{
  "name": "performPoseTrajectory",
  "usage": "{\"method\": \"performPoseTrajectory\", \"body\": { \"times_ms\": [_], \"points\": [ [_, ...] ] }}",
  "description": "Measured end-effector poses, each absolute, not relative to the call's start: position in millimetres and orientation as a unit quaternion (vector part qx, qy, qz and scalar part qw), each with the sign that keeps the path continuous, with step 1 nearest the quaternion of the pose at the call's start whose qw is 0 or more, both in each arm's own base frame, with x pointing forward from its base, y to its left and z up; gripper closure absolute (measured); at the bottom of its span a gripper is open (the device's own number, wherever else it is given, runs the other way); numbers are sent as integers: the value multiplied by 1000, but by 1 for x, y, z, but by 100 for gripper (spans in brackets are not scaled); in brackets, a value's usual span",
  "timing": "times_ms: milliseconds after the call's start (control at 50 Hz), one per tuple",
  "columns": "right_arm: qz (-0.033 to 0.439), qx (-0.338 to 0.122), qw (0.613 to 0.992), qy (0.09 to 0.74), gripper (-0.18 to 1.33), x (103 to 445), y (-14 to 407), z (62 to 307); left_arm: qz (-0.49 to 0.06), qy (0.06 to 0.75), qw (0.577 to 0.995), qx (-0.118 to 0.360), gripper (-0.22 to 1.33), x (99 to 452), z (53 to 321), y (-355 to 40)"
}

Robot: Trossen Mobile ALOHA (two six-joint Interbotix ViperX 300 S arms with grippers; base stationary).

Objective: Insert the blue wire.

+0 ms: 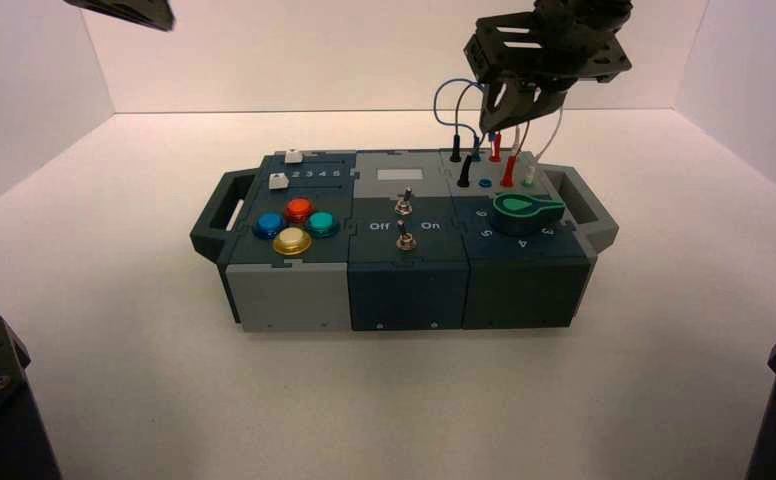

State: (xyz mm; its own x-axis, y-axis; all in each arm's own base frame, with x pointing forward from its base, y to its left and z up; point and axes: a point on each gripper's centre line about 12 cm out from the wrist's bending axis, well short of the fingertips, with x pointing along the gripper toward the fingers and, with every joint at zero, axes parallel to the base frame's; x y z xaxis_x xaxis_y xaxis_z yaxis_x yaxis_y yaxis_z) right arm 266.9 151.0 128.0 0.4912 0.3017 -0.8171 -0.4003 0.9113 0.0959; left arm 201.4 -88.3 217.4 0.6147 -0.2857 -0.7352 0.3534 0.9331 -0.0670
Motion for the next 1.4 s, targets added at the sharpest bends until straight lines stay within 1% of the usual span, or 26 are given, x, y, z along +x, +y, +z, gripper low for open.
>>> {"method": "performPoseTrajectory", "body": {
  "times_ms": [360, 600, 1400],
  "points": [
    [209, -74, 848, 482, 112, 265, 155, 115, -177, 405, 896, 42, 128, 202, 216, -88],
    [223, -94, 826, 509, 112, 261, 168, 98, -177, 404, 896, 42, 128, 202, 216, -88],
    [233, -101, 834, 490, 112, 269, 175, 105, -177, 403, 897, 42, 128, 202, 217, -88]
  ]
}}
